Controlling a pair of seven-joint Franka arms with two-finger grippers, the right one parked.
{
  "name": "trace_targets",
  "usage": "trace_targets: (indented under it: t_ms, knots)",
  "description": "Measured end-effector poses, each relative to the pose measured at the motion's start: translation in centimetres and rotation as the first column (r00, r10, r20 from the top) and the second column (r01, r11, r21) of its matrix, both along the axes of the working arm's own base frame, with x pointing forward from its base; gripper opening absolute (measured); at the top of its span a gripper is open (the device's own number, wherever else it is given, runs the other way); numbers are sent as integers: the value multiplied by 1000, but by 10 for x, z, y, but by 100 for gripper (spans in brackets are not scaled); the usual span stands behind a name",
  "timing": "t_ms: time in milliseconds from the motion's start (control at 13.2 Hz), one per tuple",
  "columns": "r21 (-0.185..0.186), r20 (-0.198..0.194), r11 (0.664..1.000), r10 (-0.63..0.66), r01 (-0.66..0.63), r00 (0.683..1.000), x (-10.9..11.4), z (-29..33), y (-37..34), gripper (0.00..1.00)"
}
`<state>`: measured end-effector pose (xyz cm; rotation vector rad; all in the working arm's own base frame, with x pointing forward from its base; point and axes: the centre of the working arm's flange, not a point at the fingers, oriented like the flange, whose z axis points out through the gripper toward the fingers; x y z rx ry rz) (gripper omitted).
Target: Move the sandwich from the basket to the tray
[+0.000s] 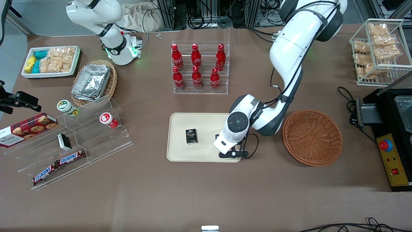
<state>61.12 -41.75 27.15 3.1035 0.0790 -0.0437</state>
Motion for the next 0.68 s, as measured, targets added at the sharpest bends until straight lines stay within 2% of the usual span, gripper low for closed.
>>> trace_targets:
  t_ms: [152,380,532,684]
  knots:
    - [22,11,999,28,-29,1000,8,80,28,98]
    - [62,18,998,28,-29,999,6,194,109,100]
    - [79,28,997,-14,12,1000,0,229,179,100]
    - [79,18,995,-64,62,998,-7,243,247,100]
